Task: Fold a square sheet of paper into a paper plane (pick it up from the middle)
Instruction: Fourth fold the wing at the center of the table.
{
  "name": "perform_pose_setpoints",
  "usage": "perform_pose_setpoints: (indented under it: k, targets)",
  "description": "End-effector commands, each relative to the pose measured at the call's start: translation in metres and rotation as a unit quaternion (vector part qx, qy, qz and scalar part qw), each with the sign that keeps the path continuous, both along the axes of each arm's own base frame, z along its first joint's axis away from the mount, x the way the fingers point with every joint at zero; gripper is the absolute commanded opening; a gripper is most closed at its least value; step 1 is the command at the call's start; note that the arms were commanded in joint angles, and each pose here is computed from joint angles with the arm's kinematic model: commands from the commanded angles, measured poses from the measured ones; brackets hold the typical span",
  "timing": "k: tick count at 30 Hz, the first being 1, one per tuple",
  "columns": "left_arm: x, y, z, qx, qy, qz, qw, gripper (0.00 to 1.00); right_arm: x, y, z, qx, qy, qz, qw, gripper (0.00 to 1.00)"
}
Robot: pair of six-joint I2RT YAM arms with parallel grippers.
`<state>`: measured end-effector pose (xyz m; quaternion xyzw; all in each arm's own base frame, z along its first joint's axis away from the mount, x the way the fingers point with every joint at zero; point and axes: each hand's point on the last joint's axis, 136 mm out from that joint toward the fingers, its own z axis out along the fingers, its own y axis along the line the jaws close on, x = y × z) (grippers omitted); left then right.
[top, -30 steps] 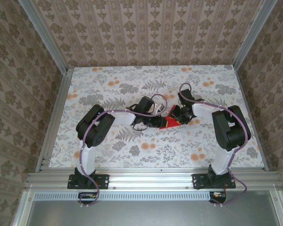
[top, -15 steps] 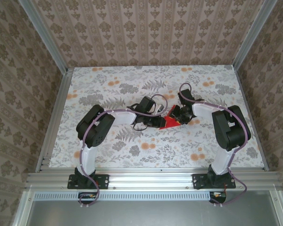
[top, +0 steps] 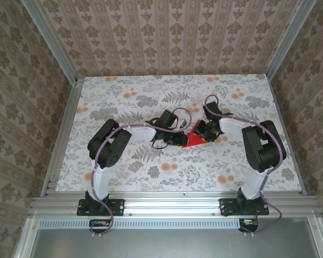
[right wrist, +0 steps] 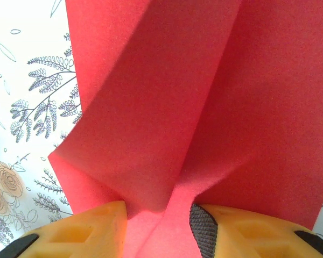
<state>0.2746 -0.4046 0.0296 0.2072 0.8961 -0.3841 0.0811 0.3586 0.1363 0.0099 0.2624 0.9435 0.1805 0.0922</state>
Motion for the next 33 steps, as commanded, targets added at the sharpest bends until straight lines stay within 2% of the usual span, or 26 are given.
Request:
perform_pose_setpoints:
  k: [1,12,17,22,26,33]
  targets:
    - [-0.003,0.010,-0.021,0.043,0.008,-0.005,0.999,0.15,-0.062,-0.040,-0.063,-0.101,0.131,-0.021,0.986,0.43]
    - [-0.007,0.022,-0.038,0.086,0.023,-0.004,0.996,0.10,-0.042,-0.028,-0.036,-0.071,0.089,-0.009,0.993,0.44]
    - [-0.009,0.023,-0.041,0.094,0.031,-0.006,0.995,0.07,-0.013,-0.013,0.012,-0.026,0.003,0.010,1.000,0.46]
    - [-0.010,0.024,-0.043,0.097,0.034,-0.008,0.995,0.05,0.002,-0.002,0.064,0.014,-0.092,0.040,0.995,0.47]
    - [-0.010,0.024,-0.044,0.098,0.037,-0.011,0.994,0.05,0.002,0.011,0.079,0.052,-0.130,0.070,0.988,0.42]
    - [-0.011,0.023,-0.046,0.101,0.040,-0.013,0.994,0.04,0.004,0.044,0.062,0.116,-0.120,0.107,0.980,0.26]
